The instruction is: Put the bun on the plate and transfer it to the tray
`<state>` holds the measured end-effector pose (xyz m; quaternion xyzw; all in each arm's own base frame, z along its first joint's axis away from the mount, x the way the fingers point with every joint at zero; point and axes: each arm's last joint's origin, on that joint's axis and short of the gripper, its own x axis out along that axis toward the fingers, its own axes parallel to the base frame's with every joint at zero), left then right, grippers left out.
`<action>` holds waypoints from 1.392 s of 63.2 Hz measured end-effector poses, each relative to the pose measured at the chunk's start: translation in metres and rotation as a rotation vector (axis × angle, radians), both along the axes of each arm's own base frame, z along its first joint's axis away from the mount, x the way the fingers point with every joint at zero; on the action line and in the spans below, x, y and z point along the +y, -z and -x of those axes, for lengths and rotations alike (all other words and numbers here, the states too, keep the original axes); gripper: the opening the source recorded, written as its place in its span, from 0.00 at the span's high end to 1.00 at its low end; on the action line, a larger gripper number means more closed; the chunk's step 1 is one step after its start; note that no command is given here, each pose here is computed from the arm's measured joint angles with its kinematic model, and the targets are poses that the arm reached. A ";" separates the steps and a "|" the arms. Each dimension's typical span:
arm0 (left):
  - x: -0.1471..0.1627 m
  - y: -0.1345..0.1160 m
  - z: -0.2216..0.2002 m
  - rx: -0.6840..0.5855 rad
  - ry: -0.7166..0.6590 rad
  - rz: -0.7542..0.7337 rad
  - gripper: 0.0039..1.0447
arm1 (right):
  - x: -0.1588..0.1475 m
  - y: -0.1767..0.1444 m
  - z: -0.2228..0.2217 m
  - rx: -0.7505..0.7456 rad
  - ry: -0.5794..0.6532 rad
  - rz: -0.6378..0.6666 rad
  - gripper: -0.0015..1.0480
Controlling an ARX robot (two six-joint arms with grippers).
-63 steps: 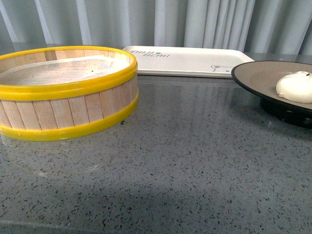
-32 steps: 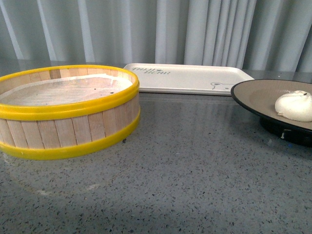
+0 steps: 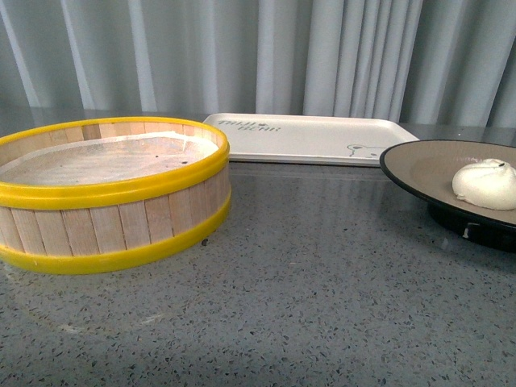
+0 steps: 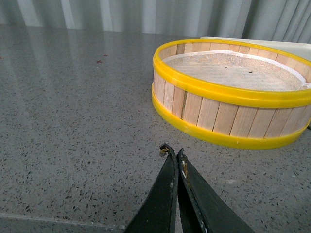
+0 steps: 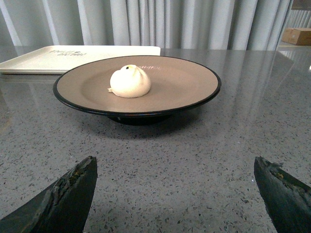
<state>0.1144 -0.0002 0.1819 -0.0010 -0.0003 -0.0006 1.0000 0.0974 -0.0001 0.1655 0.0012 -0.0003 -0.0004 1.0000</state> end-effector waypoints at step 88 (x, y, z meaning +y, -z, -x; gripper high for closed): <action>0.000 0.010 0.018 -0.023 0.001 0.000 0.06 | -0.006 -0.036 -0.020 0.005 0.436 0.226 0.08</action>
